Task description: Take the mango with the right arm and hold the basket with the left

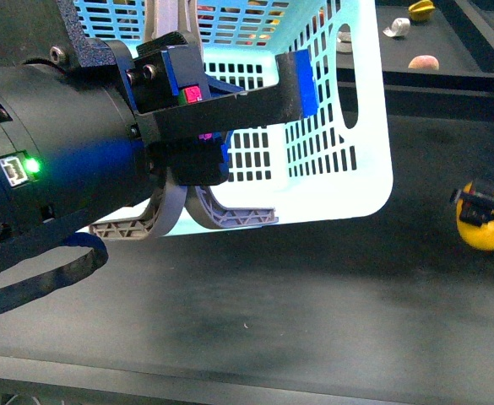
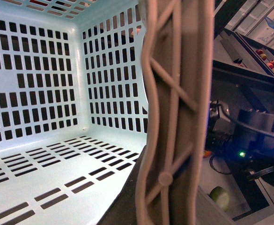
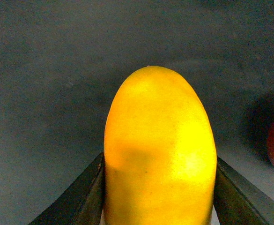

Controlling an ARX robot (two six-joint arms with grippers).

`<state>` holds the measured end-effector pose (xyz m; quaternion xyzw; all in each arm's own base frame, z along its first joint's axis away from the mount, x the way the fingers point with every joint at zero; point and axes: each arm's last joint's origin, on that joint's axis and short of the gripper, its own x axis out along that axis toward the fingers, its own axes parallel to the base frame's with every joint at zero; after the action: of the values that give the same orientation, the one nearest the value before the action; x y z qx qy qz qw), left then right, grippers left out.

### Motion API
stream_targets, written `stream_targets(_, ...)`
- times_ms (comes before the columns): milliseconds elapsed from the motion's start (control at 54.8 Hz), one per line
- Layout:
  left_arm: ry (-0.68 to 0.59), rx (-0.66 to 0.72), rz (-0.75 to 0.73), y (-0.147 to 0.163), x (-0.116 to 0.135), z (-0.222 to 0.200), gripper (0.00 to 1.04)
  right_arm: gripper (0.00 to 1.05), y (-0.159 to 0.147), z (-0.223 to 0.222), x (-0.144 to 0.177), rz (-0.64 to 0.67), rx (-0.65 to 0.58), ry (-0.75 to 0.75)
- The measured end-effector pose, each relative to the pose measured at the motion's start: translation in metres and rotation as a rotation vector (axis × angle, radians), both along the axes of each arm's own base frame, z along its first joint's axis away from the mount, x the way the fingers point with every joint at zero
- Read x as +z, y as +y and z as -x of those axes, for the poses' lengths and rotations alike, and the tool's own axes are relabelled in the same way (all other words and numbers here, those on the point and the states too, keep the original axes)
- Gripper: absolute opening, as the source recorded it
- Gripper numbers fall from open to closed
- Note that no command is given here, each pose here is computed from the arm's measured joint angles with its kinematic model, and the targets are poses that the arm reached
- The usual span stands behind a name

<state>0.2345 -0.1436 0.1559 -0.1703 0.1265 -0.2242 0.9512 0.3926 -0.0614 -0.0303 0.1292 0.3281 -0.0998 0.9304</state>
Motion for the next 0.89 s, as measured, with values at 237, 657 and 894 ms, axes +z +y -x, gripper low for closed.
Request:
stream_targets(237, 0.000, 0.000, 0.000, 0.000, 0.000, 0.000, 0.05, 0.55, 0.029, 0.002, 0.074, -0.139, 0.112, -0.140)
stream_targets(657, 0.000, 0.000, 0.000, 0.000, 0.000, 0.000, 0.05, 0.55, 0.111, 0.029, 0.194, -0.323, 0.441, -0.369)
stream_targets(894, 0.000, 0.000, 0.000, 0.000, 0.000, 0.000, 0.05, 0.55, 0.172, 0.044, 0.214, -0.351, 0.615, -0.379)
